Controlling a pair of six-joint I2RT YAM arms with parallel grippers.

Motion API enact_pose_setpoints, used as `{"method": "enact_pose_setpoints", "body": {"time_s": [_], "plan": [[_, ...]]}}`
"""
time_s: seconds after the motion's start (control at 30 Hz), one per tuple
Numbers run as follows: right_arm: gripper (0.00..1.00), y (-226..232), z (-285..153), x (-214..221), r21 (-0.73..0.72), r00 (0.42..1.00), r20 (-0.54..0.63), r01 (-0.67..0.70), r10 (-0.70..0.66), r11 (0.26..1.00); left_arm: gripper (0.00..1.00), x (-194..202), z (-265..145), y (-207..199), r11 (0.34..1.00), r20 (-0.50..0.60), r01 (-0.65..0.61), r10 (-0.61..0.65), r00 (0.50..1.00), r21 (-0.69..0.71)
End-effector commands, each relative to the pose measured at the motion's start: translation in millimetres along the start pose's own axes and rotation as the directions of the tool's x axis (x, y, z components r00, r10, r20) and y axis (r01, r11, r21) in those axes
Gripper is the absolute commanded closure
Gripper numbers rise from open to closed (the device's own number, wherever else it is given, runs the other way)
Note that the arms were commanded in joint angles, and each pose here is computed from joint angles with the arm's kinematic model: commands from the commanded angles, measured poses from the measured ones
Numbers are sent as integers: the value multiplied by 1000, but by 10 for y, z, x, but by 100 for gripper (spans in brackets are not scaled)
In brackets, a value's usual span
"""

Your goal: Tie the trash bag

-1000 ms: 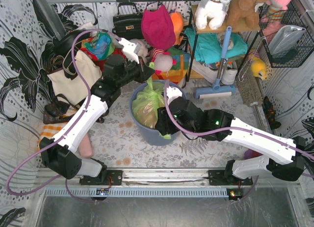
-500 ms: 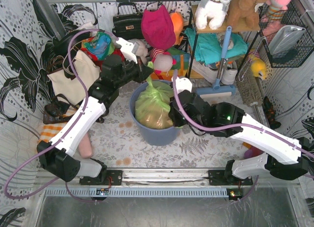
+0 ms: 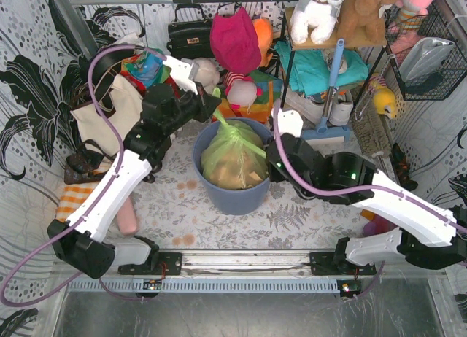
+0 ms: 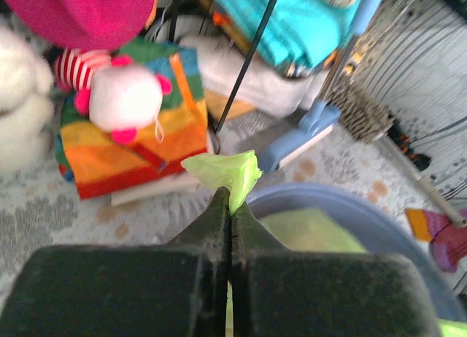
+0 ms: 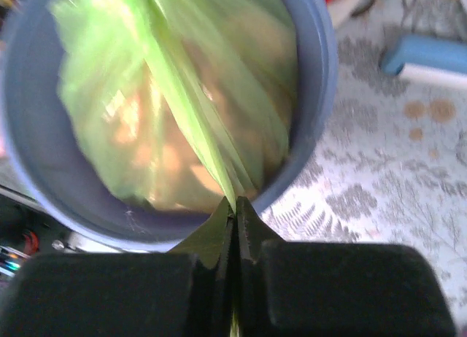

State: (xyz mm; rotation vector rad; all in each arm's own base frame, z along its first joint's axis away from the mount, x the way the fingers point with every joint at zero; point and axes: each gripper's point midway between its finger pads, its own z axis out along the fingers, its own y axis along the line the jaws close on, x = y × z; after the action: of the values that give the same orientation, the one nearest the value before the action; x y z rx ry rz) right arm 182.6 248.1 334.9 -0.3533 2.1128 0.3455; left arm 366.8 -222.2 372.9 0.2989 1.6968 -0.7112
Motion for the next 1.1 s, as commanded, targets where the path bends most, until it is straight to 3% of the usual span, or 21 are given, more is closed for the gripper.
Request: {"method": "enact_pose_setpoints", "body": {"time_s": [0.0,0.13,0.33,0.53,0.63,0.8,0.87,0.93,0.97,1.07], "plan": [[100,-201,-34,457,33,994,-92,-54,56,998,99,421,105,413,991,-67,-35,26,997,-132],[100,-251,-108,482,24,993,-93,-78,79,997,100,541,118,605,975,-106,-65,43,993,-213],[100,-96,-183,219,-42,997,-67,-41,38,998,100,121,123,571,967,-50,-103,94,994,-234],[100,149,-306,87,-187,997,-58,-65,55,980,97,-153,106,371,981,11,-110,113,994,-159],[100,374,-365,152,-326,996,-77,-64,41,943,88,-135,152,242,991,13,-110,111,994,-80],[100,709,-458,173,-498,996,-90,-66,24,865,61,-163,198,136,995,22,-93,93,995,-24],[91,745,-496,104,-522,997,-68,-54,22,851,54,-245,184,128,995,41,-91,92,995,-31],[95,752,-536,-11,-532,999,-28,-46,37,845,58,-355,148,81,996,68,-90,91,994,-24],[100,746,-548,-75,-529,999,-7,-44,47,847,70,-435,118,32,996,87,-93,93,992,-8],[100,715,-550,-228,-508,997,44,-28,58,861,85,-583,42,-185,991,115,-102,92,989,84]]}}
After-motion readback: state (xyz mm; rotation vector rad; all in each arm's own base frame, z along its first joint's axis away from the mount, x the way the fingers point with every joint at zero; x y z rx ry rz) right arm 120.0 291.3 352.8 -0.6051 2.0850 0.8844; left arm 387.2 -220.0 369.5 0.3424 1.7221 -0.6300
